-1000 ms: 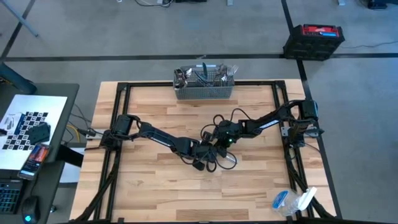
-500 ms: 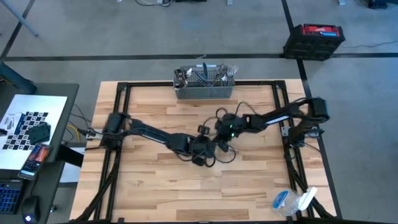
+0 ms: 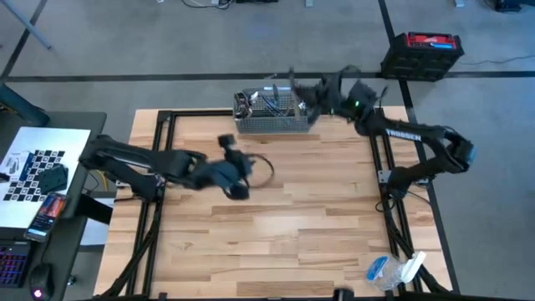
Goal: Sort silverware
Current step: Put the silver table knife into the gray organizer
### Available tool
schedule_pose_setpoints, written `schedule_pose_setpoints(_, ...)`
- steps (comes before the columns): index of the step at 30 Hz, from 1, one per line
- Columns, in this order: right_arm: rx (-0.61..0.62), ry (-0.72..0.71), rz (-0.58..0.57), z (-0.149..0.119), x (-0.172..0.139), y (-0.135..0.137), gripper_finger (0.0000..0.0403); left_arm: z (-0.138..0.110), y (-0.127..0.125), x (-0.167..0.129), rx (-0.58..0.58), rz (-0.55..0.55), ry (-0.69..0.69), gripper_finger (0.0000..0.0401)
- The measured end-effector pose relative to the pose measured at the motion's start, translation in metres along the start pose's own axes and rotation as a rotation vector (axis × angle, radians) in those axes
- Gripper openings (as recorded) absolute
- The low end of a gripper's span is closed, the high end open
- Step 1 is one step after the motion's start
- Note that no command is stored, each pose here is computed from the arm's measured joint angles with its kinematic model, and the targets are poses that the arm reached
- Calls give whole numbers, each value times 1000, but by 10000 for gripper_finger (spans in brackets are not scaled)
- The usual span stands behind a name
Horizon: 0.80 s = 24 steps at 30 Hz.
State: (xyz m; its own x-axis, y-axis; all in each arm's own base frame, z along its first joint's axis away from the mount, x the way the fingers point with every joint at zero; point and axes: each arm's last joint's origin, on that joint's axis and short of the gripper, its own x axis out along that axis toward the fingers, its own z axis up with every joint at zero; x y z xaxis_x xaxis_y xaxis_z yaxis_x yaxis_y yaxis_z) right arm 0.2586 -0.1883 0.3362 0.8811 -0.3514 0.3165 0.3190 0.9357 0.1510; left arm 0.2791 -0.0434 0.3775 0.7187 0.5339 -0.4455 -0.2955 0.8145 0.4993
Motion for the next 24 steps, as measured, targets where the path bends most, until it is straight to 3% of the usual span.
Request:
schedule_pose_setpoints(3,-6,11,-64,-11,19,-31,0,-3,14,-13,-55,-1,-9,54)
schedule_pose_setpoints(7,-10,88,-122,-46,30,-61,0,-10,21,-23,-80,-6,15,54)
schedule_pose_setpoints(16,113,267,-126,-96,29,-82,16,-25,17,-37,-79,-42,112,54)
schedule_pose_setpoints(20,92,345,-120,-94,26,-80,67,-26,17,-37,-38,-45,115,54)
schedule_pose_setpoints(24,86,362,-8,-53,18,-70,125,-26,17,-37,-1,-43,115,54)
